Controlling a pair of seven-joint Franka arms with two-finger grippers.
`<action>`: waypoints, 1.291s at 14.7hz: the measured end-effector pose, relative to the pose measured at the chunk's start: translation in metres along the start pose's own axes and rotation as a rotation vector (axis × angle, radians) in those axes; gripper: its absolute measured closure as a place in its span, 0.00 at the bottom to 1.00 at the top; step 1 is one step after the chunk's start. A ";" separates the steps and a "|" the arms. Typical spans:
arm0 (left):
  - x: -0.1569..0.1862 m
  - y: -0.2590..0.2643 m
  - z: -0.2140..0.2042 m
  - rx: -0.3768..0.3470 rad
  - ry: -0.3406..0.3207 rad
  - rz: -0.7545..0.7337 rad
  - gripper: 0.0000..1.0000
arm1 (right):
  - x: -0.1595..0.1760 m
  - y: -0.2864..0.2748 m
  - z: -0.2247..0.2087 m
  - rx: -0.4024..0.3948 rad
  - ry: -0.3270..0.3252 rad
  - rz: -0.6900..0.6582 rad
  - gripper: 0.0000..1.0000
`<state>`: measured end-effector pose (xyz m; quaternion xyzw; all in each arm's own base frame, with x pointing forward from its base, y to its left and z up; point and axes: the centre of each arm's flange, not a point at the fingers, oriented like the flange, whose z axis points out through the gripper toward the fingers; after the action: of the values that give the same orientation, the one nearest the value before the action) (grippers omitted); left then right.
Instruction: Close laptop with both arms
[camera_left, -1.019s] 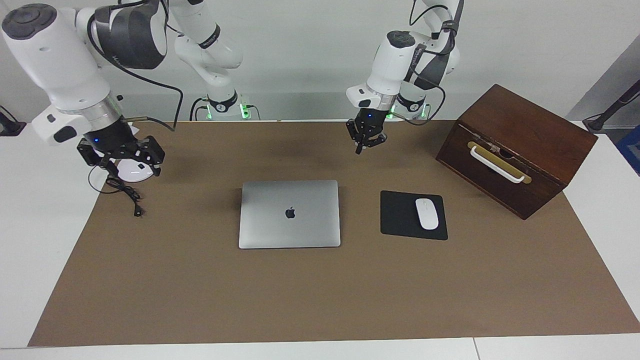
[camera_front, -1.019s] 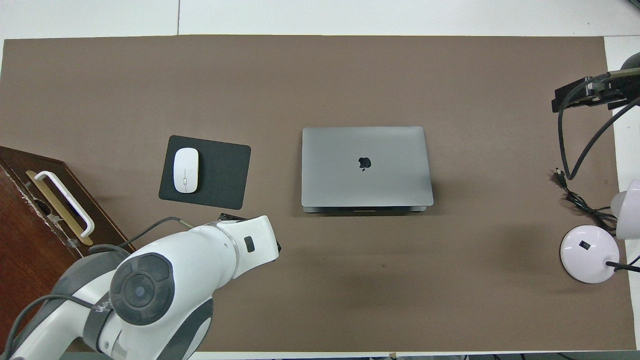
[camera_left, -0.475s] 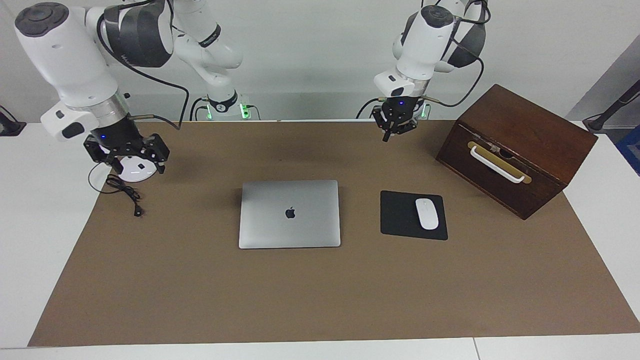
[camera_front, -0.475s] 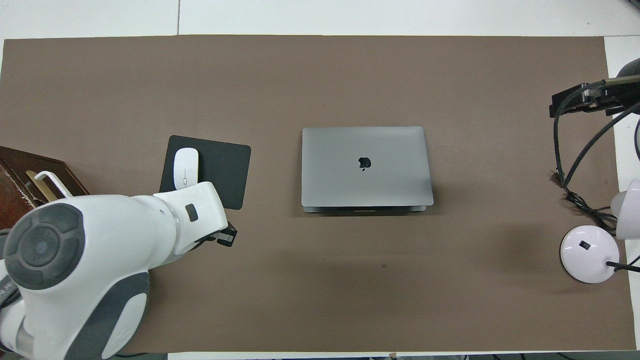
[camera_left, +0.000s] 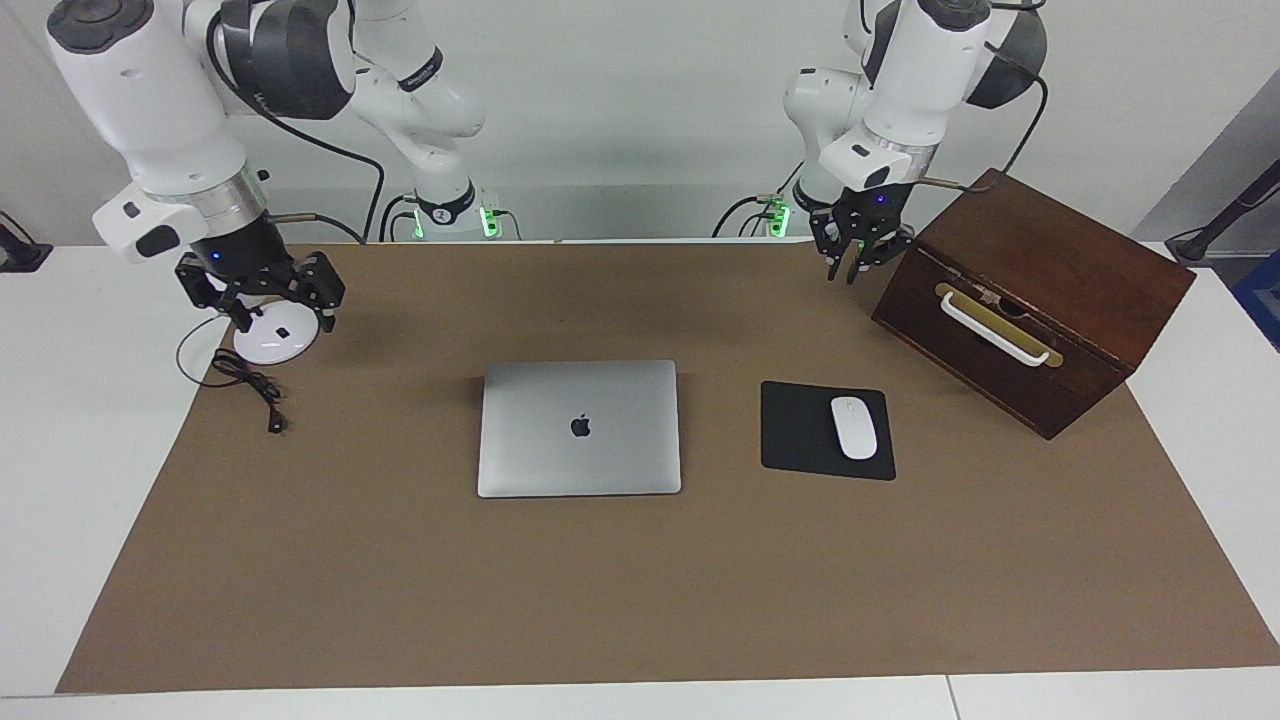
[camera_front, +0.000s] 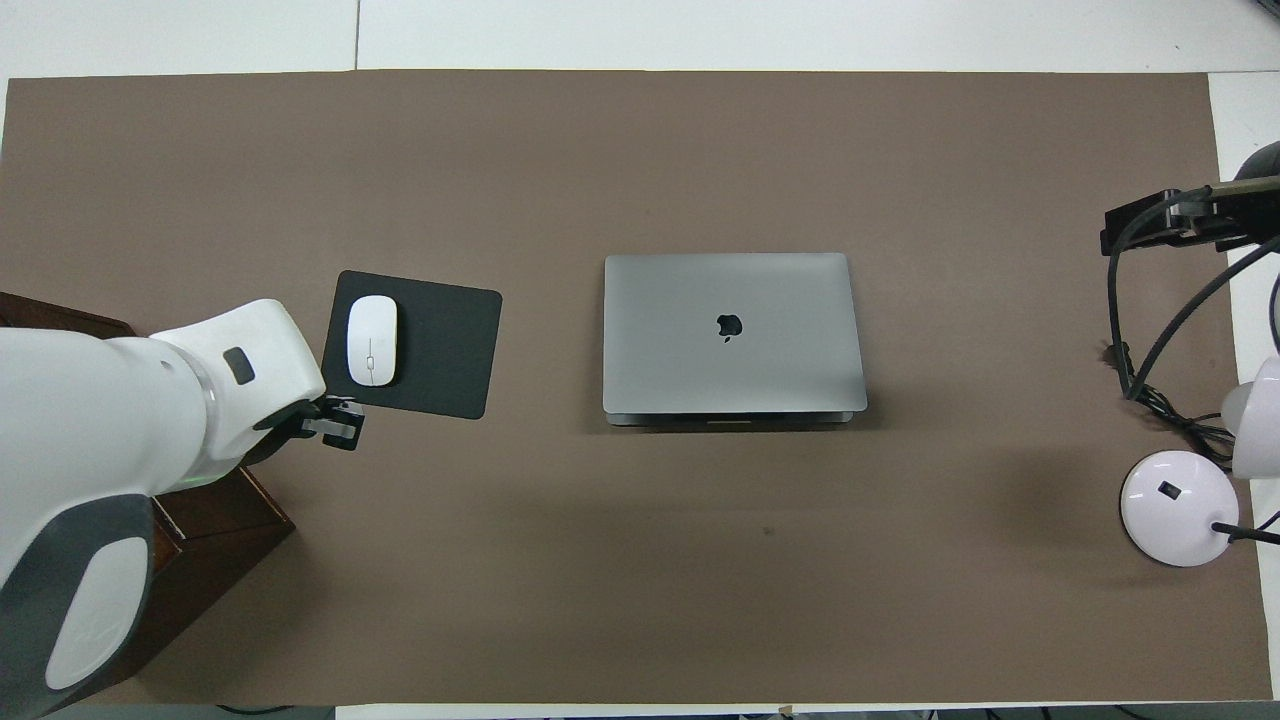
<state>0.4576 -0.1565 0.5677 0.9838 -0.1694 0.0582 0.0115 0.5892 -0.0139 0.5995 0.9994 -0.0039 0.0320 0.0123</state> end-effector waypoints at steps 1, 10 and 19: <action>0.001 -0.009 -0.007 0.009 0.006 -0.015 0.50 | -0.004 -0.003 -0.001 0.003 0.006 0.005 0.00; -0.006 -0.117 -0.033 0.046 0.046 -0.236 0.00 | -0.028 -0.069 -0.022 0.019 0.044 -0.094 0.00; 0.020 -0.147 -0.092 0.043 -0.017 -0.296 0.00 | -0.035 -0.120 -0.038 0.122 0.098 -0.103 0.00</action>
<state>0.5150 -0.0208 0.6611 0.9985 -0.0210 0.0514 -0.0024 0.5526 0.1075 0.6322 0.9944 0.0501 0.0806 -0.0468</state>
